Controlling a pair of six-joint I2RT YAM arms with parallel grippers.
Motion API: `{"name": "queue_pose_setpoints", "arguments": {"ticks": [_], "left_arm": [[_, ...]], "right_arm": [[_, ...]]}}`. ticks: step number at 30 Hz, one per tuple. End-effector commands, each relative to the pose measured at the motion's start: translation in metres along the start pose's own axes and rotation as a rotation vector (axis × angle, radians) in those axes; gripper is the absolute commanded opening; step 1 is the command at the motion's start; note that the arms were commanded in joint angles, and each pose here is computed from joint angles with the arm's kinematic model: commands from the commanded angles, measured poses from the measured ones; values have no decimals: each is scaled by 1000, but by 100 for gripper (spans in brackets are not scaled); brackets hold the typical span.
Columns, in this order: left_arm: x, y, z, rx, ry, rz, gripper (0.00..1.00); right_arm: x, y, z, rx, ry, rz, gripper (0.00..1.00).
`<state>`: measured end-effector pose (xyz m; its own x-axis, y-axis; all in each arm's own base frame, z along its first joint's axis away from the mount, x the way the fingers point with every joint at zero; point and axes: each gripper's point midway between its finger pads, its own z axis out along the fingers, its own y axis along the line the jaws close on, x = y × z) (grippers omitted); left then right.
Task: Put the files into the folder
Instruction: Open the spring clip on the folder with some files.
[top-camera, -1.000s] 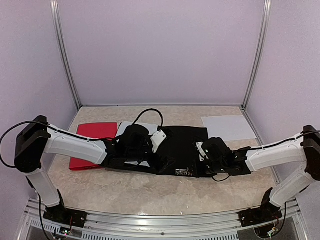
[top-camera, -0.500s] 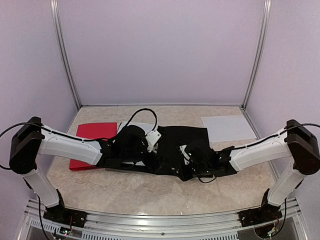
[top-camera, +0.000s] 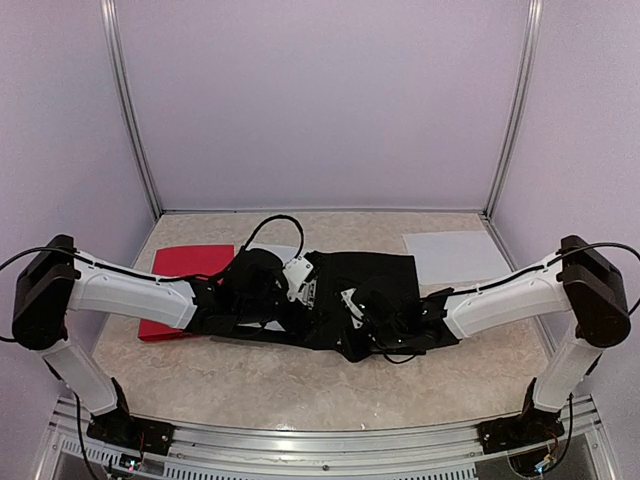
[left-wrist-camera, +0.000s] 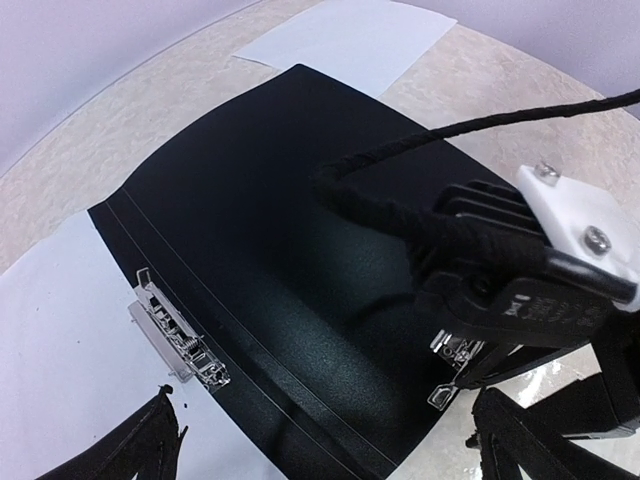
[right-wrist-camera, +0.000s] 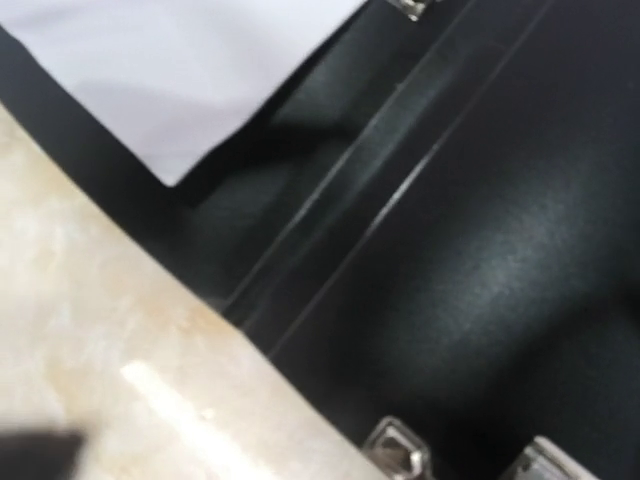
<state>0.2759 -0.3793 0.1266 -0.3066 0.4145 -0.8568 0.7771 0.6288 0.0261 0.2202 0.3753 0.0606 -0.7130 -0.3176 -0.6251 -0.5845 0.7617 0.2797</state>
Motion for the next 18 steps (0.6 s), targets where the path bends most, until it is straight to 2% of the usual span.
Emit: {"name": "queue_pose_setpoints", "arguments": {"ticks": [1,5,11,18], "left_arm": [[-1,8,-6,5,-3,-48,99],[-3,9,-6,32,10,-98,99],[-12,7,-7,83,44,-182,99],[-16,3,-7,106,64,-211,99]], "right_arm": [[-21,12,-23,-9,-60,-39,36],[-39,-14,-44,119,-95,-8,47],[-73,-114,-78,349,-166,154,72],[-102,-235,-101,564,-229,291,76]]}}
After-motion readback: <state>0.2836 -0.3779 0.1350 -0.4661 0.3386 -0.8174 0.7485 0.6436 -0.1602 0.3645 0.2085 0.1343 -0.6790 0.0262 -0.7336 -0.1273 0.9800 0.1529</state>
